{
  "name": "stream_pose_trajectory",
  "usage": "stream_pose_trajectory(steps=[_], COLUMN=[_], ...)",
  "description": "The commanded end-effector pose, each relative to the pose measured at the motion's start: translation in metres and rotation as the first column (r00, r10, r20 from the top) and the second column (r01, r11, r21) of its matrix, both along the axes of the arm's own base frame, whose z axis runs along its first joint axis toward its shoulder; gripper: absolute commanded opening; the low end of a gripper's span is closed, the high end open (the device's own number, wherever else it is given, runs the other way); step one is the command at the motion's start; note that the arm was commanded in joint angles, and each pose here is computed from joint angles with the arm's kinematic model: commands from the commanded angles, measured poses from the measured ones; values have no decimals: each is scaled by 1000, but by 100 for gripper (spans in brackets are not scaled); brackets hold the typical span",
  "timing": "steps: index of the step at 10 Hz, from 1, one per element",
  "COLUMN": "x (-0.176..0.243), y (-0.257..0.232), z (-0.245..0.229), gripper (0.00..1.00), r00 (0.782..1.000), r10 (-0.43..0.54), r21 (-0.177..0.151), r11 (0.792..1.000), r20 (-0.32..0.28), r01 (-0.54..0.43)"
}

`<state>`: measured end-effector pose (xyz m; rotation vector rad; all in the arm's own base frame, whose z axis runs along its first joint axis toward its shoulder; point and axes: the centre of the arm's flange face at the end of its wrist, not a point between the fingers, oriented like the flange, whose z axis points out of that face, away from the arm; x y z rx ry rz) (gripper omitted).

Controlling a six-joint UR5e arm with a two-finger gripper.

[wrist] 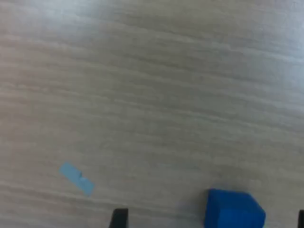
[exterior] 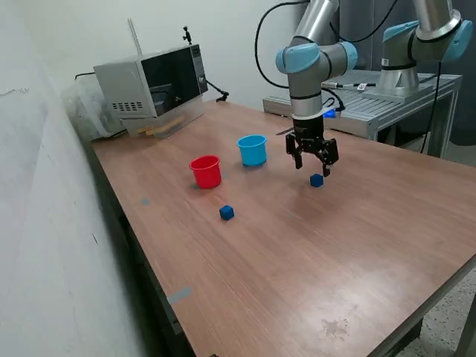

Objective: Place red objects in the red bin, and blue objects in the blue bin.

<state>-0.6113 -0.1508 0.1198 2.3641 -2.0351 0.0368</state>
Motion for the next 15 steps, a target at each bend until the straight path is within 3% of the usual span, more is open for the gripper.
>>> stream_pose_trajectory(steps=[1,6,8,9,15], x=[10,12,11,10,8], y=[-7,-30,-34,-34,-23], z=[-4,1,0,2,0], gripper=[100,100,100,0,0], r00=[1000,1000,1000,999,1000], r10=[-11,21,19,19,4], r21=[0,-8,-51,-52,-52], r11=[1000,1000,998,998,999], r20=[-4,-15,-16,-31,-29], r01=[11,-21,-20,-21,-6])
